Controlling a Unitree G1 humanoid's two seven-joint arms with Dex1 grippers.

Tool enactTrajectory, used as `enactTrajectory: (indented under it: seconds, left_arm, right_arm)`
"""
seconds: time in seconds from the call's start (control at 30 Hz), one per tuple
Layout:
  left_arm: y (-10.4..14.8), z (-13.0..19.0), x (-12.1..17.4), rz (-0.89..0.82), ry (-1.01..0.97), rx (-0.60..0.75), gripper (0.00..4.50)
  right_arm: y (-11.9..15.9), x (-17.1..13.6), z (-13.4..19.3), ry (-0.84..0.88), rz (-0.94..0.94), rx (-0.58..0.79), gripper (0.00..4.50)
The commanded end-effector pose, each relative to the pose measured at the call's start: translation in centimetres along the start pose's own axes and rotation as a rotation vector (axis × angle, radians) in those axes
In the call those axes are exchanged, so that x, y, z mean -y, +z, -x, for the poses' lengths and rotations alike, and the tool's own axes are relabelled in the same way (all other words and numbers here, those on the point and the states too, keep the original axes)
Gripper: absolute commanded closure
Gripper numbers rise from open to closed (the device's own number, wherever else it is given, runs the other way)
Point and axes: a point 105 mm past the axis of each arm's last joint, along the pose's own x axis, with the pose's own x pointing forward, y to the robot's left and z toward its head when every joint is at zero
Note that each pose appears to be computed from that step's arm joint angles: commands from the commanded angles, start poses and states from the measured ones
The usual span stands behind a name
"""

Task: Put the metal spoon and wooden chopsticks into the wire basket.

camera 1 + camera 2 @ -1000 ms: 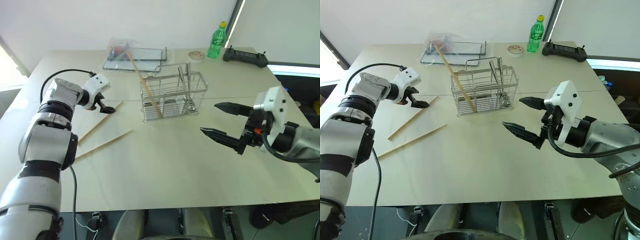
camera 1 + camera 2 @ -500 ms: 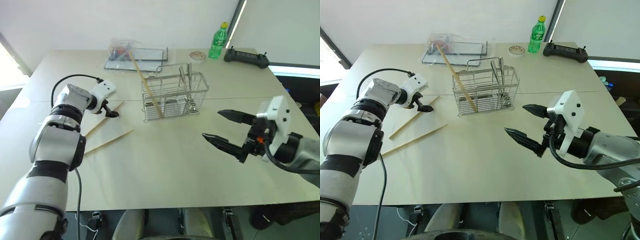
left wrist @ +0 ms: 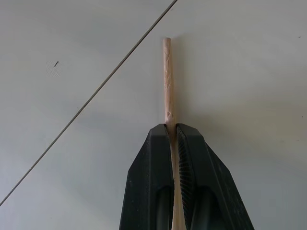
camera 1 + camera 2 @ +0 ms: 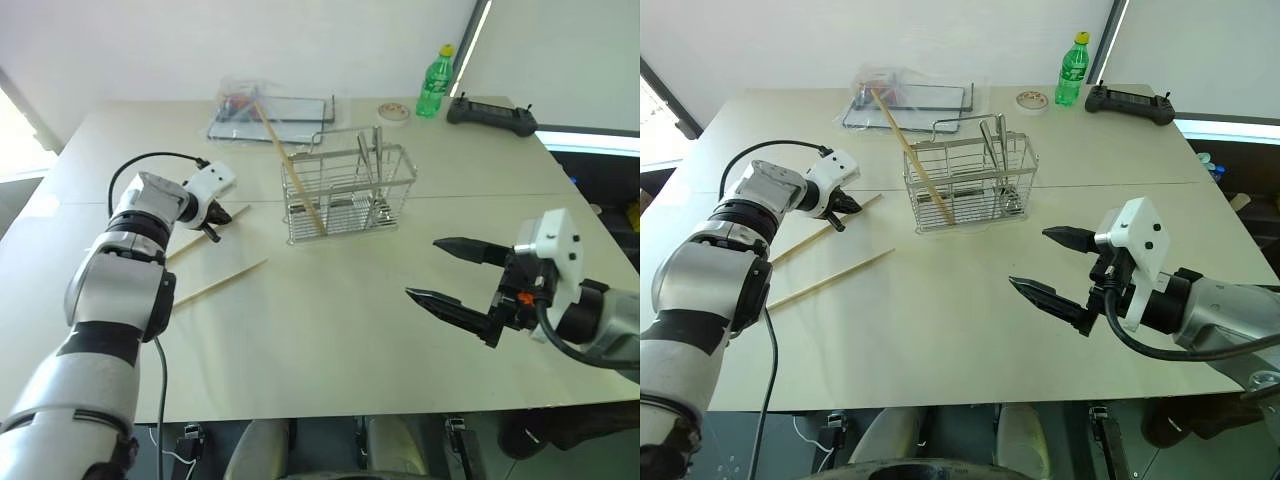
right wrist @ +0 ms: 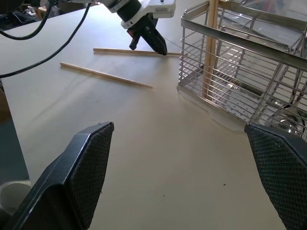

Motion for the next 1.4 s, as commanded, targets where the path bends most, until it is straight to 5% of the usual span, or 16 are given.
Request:
enactTrajectory:
  seconds: [0.03, 0.27, 0.57, 0.83, 1.0, 1.2, 1.4]
  left_arm:
    - [0.2, 0.4, -0.5, 0.010, 0.024, 0.021, 4.45]
    - [3.1, 3.0, -3.3, 0.126, 0.128, 0.215, 4.45]
    - [12.2, 16.5, -9.4, 0.355, 0.224, 0.960, 4.45]
    - [18.1, 24.1, -7.1, 0.318, 0.096, 1.356, 4.45]
    - [21.5, 24.7, -2.4, 0.313, -0.027, 1.500, 4.45]
    - [22.5, 19.8, 3.6, 0.239, -0.165, 1.412, 4.45]
    - [21.8, 16.8, 4.7, 0.181, -0.098, 1.375, 4.45]
  right_arm:
    - [1.0, 0.0, 0.3, -0.006, 0.044, 0.030, 0.00]
    - [0.2, 0.4, 0.4, 0.002, 0.031, -0.006, 0.00]
    - [0.0, 0.8, 0.9, -0.011, 0.010, -0.024, 0.00]
    - [0.1, 1.2, 0.6, -0.017, -0.002, -0.016, 0.00]
    - [0.3, 1.6, 0.4, -0.020, 0.000, -0.010, 0.00]
    - [0.5, 1.6, 0.2, -0.027, 0.001, -0.001, 0.00]
    - [1.0, 1.7, 0.4, -0.056, -0.013, 0.028, 0.00]
